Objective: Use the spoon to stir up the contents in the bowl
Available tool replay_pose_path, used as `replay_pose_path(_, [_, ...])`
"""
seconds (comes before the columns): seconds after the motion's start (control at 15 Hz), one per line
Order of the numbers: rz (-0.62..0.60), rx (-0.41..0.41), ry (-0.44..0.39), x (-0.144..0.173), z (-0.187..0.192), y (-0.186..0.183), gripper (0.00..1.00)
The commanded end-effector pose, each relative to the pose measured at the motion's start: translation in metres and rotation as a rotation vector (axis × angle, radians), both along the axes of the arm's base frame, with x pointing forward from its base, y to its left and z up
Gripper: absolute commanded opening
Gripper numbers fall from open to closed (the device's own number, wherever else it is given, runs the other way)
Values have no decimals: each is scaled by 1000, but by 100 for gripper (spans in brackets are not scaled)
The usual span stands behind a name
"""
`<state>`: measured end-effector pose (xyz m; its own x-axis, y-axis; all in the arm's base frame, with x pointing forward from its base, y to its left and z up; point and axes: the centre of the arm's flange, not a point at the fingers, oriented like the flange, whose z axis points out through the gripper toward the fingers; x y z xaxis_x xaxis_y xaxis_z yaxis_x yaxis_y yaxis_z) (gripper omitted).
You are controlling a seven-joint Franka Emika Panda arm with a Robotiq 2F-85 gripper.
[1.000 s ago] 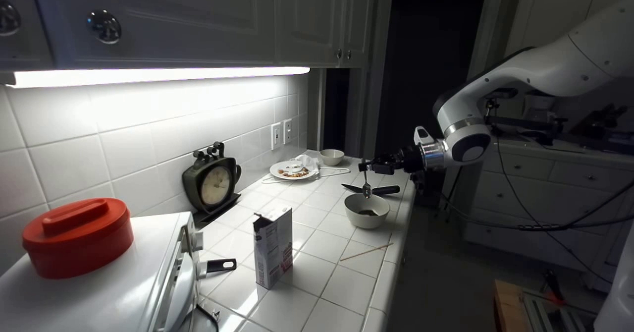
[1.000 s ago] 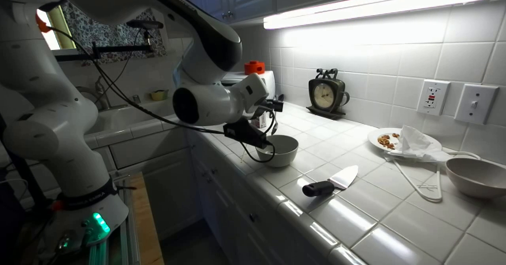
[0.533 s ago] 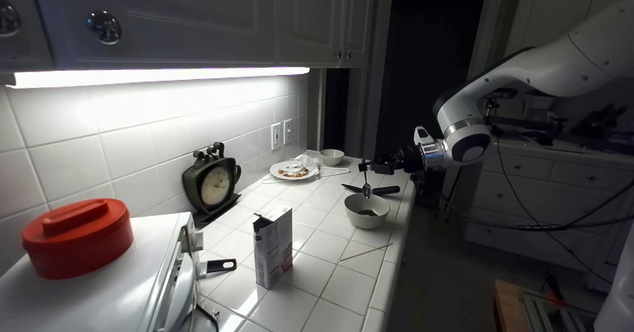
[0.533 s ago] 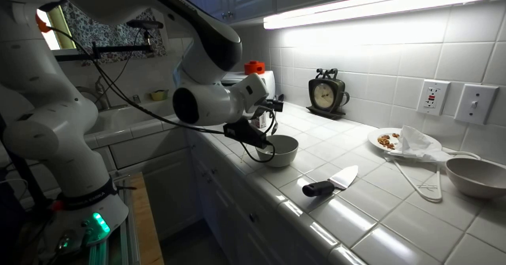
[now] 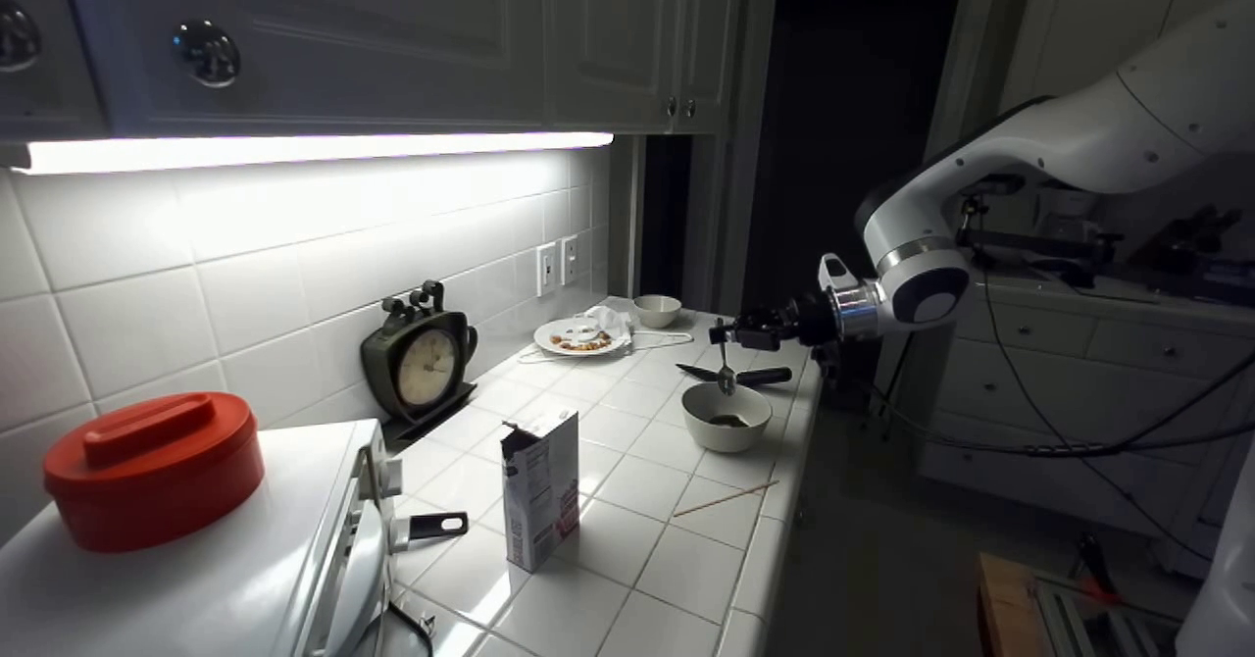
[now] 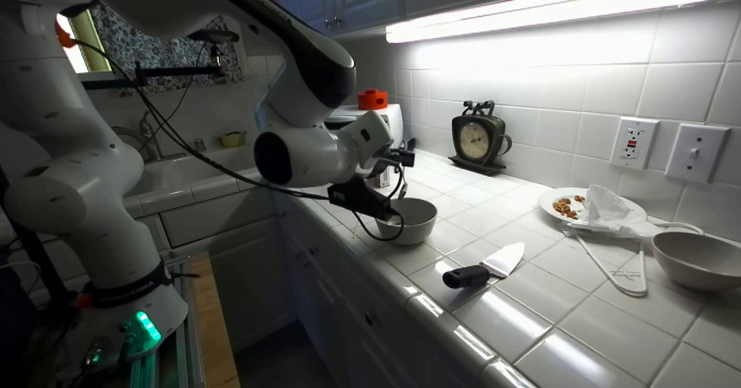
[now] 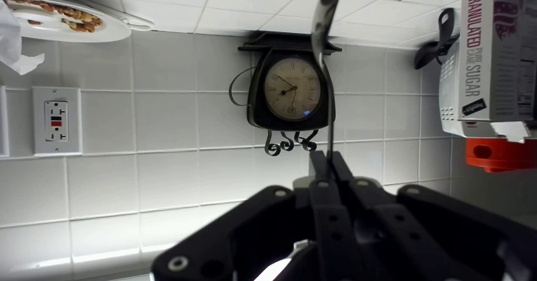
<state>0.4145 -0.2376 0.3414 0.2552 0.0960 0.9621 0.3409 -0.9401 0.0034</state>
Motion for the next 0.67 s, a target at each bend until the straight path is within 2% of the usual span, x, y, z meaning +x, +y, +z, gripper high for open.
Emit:
replay_pose_path(0.0, [-27,-15,-53,6,-16,-2,1])
replay_pose_path(0.6, [-75,-25,-43,19,-53,-12,1])
